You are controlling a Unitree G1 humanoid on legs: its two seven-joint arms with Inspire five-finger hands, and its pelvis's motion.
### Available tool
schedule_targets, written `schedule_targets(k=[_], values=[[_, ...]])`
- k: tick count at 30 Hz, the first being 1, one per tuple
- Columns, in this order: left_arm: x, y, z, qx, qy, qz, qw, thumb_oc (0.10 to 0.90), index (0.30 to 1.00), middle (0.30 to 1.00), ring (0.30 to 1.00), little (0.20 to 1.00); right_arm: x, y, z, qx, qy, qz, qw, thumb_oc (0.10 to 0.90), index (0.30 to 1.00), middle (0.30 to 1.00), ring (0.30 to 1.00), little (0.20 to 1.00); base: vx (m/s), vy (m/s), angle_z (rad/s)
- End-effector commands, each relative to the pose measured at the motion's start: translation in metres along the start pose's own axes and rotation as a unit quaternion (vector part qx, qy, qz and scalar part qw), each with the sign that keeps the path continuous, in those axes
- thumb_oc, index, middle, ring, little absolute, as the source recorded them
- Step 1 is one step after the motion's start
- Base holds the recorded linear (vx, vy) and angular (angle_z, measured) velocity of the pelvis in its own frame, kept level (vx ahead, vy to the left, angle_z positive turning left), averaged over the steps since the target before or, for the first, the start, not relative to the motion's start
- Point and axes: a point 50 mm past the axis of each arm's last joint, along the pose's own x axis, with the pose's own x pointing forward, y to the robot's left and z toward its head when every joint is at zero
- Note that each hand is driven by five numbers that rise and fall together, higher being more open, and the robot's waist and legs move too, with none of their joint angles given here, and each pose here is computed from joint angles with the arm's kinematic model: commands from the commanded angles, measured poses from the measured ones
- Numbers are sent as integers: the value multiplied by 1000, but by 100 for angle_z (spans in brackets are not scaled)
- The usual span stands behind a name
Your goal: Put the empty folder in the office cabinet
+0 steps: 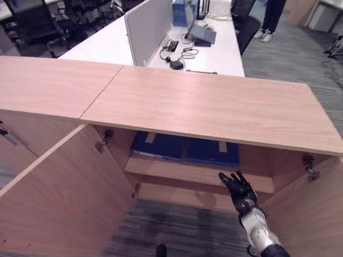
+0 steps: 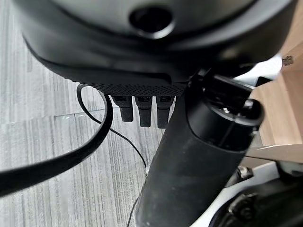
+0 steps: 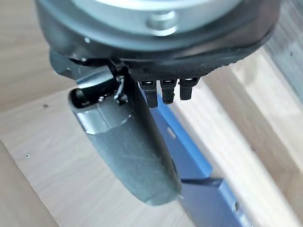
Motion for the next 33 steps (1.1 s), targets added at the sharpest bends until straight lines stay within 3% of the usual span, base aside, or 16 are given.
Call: schedule_targets(k=[1,4,7,11,12,13,14,18,28,30,33], values=[[3,-6,61,-44,-86,-6,995,800,900,900,900,900,4,40,37,-33,-75,111,990,800,900,900,900,900,22,32,-8],[3,-6,56,-42,-81,-10,996,800,900,900,900,900,0,32,32,-66,-62,122,988,800,900,900,900,900,2,15,-9],[2,1,52,-47,-88,-6,995,800,900,900,900,900,-6,20,31,-176,-52,155,971,800,900,900,900,900,-4,5,-2],[2,6,52,-50,-95,-2,994,800,900,900,900,900,-6,10,28,-226,-44,154,961,800,900,900,900,900,-10,4,3],[1,10,55,-61,-111,3,992,800,900,900,900,900,-10,5,26,-312,-43,169,934,800,900,900,900,900,-32,-9,1],[0,17,64,-74,-135,13,988,800,900,900,900,900,-11,3,21,-349,-35,182,919,800,900,900,900,900,-21,-12,5],[0,17,64,-75,-134,13,988,800,900,900,900,900,-11,3,21,-349,-35,182,919,800,900,900,900,900,-12,-17,11],[-10,44,98,-112,-220,48,968,800,900,900,900,900,-10,-5,10,-466,-19,189,864,800,900,900,900,900,-30,-47,28],[-21,60,124,-155,-283,72,944,800,900,900,900,900,0,9,-10,-524,5,213,825,800,900,900,900,900,-82,-74,48],[-30,94,101,-131,-303,112,937,800,900,900,900,900,3,0,16,-535,-35,185,823,800,900,900,900,900,-299,0,46],[-26,90,89,-130,-287,97,944,800,900,900,900,900,10,-14,26,-542,-32,143,828,800,900,900,900,900,-197,71,82]])
